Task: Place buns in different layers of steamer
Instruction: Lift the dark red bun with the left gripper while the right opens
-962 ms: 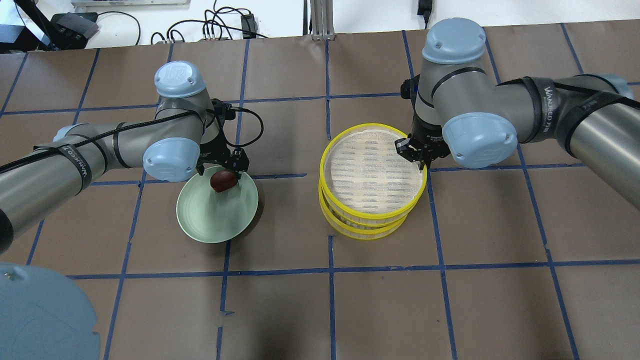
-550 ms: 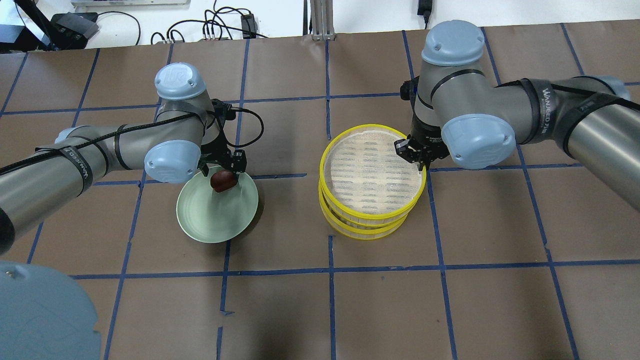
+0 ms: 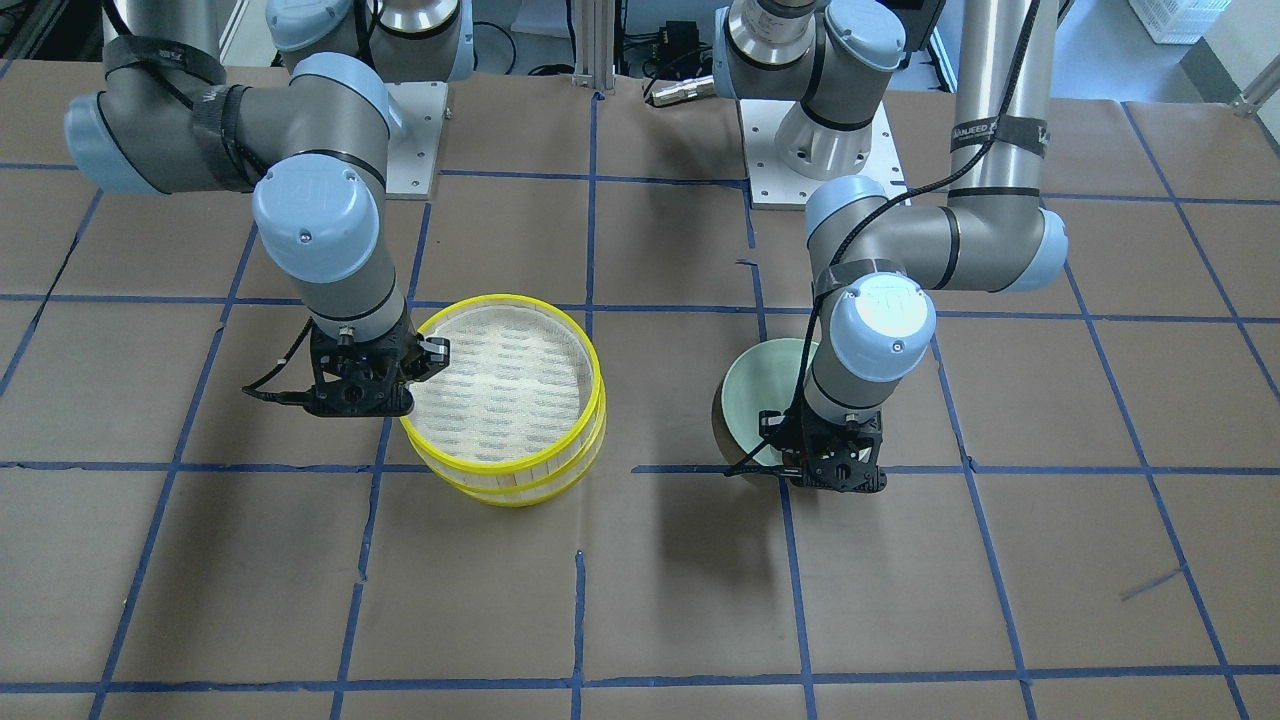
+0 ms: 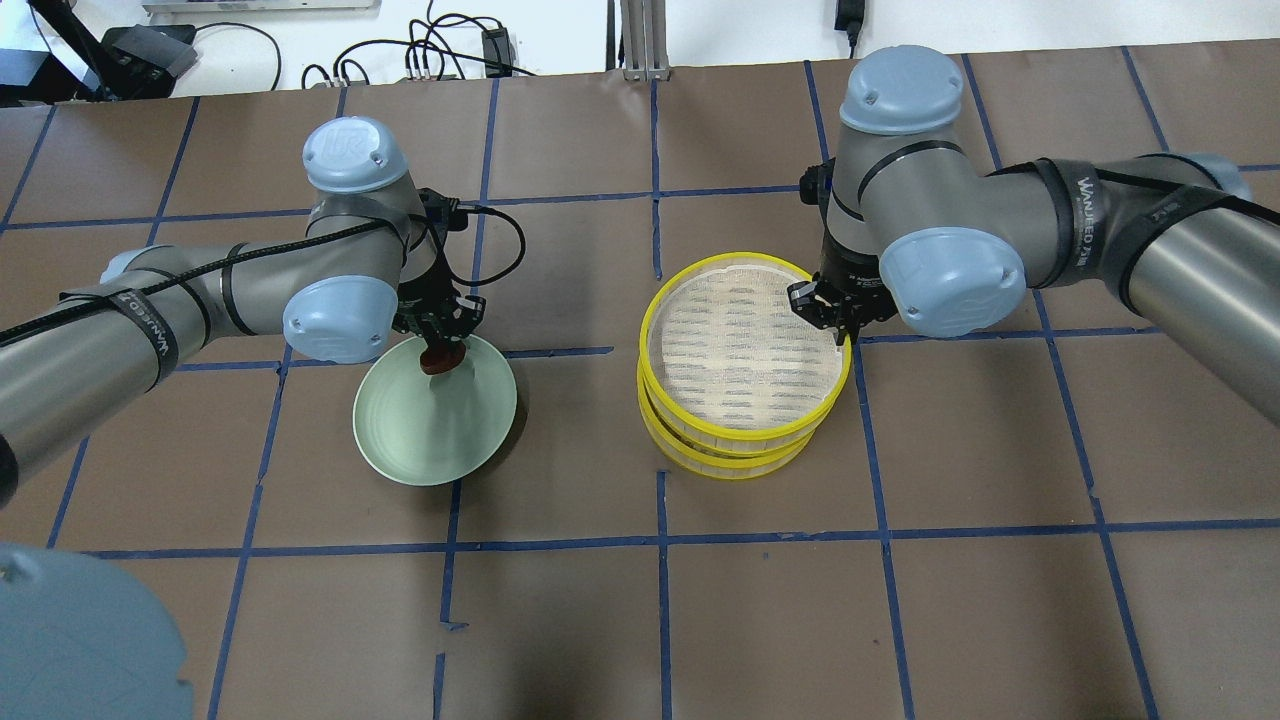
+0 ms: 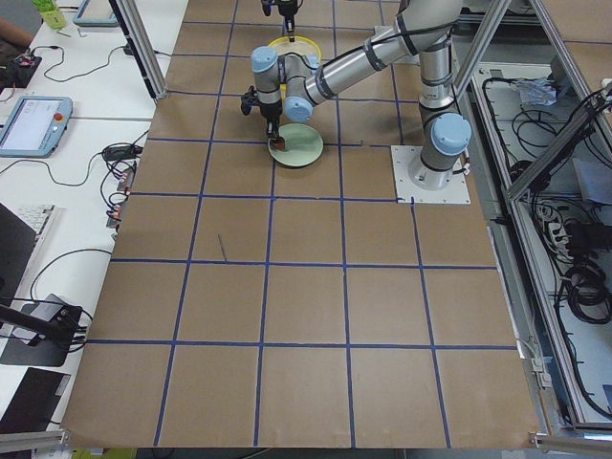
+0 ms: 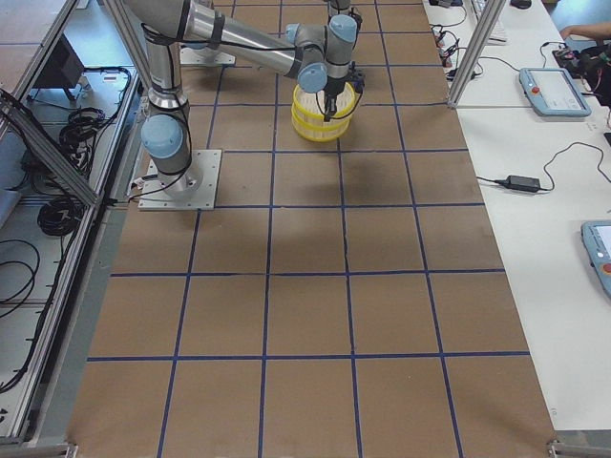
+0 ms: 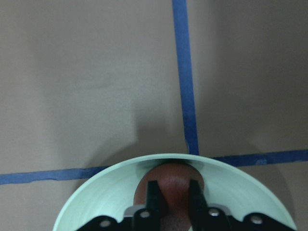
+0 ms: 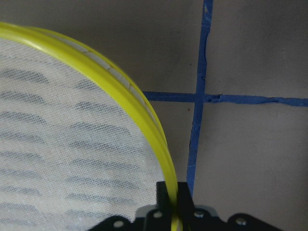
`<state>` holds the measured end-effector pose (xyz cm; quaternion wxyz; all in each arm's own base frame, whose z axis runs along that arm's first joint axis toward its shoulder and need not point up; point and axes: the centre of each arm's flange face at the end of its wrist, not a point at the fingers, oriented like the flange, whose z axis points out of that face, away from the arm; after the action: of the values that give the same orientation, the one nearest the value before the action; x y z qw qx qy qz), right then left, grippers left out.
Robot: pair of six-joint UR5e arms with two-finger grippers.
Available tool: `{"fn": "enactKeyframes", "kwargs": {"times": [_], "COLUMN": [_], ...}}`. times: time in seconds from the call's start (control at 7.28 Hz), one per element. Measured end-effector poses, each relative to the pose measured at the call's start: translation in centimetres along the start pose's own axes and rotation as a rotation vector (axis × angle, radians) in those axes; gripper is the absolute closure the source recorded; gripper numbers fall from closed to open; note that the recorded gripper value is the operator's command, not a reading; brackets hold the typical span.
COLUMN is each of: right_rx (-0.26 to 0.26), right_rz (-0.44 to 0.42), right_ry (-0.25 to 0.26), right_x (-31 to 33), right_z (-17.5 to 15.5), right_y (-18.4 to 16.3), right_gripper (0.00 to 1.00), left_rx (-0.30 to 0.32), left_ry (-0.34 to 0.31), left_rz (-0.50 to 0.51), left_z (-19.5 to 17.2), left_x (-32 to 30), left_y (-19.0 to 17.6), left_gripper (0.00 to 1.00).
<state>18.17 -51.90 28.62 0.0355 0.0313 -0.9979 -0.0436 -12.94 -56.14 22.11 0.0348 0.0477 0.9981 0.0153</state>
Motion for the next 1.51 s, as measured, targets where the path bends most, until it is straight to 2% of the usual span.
{"fn": "enactKeyframes", "kwargs": {"times": [0.27, 0.69, 1.24, 1.51], "right_rx": [-0.001, -0.004, -0.009, 0.000], "right_rz": [-0.004, -0.021, -0.031, -0.028], "right_ry": [0.000, 0.007, 0.020, 0.019], "right_x": [-0.7, -1.5, -1.1, -1.0], "right_z": [0.1, 0.4, 0.8, 0.4], "right_y": [0.2, 0.6, 0.8, 0.4], "right_gripper": [0.98, 0.97, 0.97, 0.97], "left_rx": [0.050, 0.058, 0.063, 0.068], "left_ry": [0.001, 0.044, 0.102, 0.110], "left_rz": [0.000, -0.029, -0.080, -0.077], "left_z": [-4.0, -9.9, -11.6, -11.9], "left_x": [0.3, 2.0, 4.0, 4.7], "left_y": [0.3, 0.5, 0.5, 0.6], "left_gripper": [0.98, 0.98, 0.98, 0.98]}}
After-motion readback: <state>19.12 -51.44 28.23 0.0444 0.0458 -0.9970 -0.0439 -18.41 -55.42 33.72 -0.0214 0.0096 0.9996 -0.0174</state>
